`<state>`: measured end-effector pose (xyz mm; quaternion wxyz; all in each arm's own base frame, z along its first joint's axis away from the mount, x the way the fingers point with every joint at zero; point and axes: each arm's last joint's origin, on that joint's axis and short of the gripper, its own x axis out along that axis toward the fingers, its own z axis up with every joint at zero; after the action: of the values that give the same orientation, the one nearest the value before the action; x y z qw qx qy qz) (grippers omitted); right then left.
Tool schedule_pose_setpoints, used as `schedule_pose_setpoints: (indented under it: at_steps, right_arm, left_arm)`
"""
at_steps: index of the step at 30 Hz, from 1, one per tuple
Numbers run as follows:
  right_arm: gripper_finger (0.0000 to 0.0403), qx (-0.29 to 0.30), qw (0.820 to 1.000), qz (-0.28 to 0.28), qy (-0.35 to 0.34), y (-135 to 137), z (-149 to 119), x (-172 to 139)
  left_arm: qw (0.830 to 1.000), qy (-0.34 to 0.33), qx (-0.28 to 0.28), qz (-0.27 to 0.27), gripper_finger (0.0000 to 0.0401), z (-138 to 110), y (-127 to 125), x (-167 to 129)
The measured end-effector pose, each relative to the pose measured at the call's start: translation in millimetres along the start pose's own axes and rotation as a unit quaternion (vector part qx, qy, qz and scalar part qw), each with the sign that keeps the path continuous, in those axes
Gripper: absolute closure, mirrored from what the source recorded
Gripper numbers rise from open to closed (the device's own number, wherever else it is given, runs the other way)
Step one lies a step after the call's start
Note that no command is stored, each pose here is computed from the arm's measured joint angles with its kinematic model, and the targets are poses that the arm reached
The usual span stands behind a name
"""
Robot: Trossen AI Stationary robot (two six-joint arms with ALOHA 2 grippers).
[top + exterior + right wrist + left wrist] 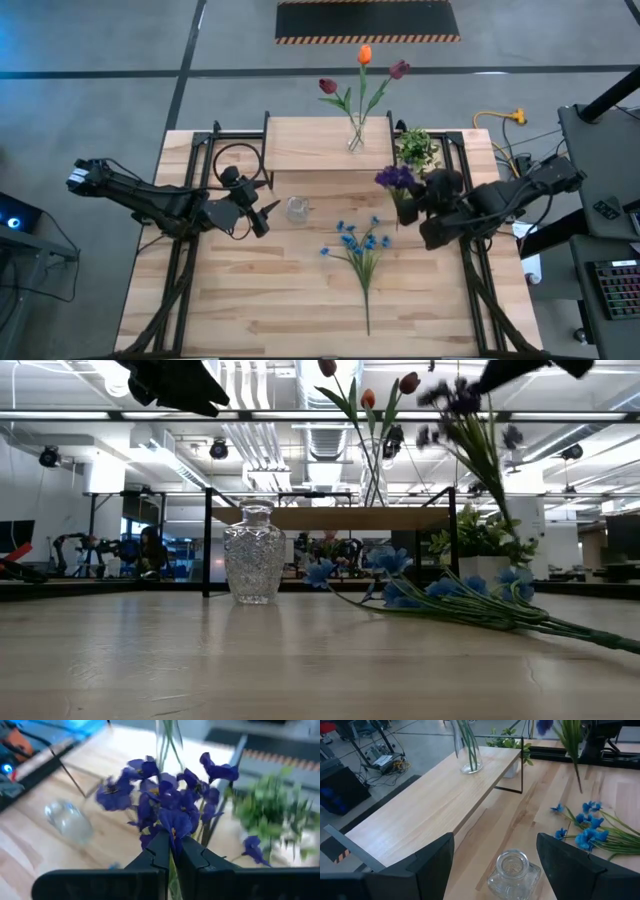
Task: Pick and place flowers into a vace then onto a shelf
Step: Put the purple flowers into the left transparent vase
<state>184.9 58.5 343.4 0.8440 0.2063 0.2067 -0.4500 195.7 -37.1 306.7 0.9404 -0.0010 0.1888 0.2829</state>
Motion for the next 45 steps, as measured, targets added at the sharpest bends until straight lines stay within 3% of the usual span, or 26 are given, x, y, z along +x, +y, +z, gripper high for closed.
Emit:
schedule_pose_setpoints:
  at_steps: [10,19,29,45]
  right_arm:
    - [0.0394,-0.042,0.994,0.034,-0.096,14.7,31.3,-16.0]
    - [0.0394,-0.076,0.987,0.055,-0.133,27.5,41.8,-20.4]
    - [0.0394,-0.103,0.973,0.081,-0.191,47.1,60.7,-24.0]
    - [0.0394,-0.128,0.932,0.212,-0.266,97.3,87.8,4.4]
  left_arm:
    - [0.998,-0.022,-0.02,0.051,0.0134,2.5,5.8,-3.1]
    - [0.991,-0.048,-0.07,0.106,0.0134,4.3,21.9,-15.3]
    - [0.987,-0.065,-0.092,0.115,0.0134,7.2,35.5,-27.6]
    - [0.989,-0.035,-0.089,0.114,0.0134,-3.6,51.5,-39.3]
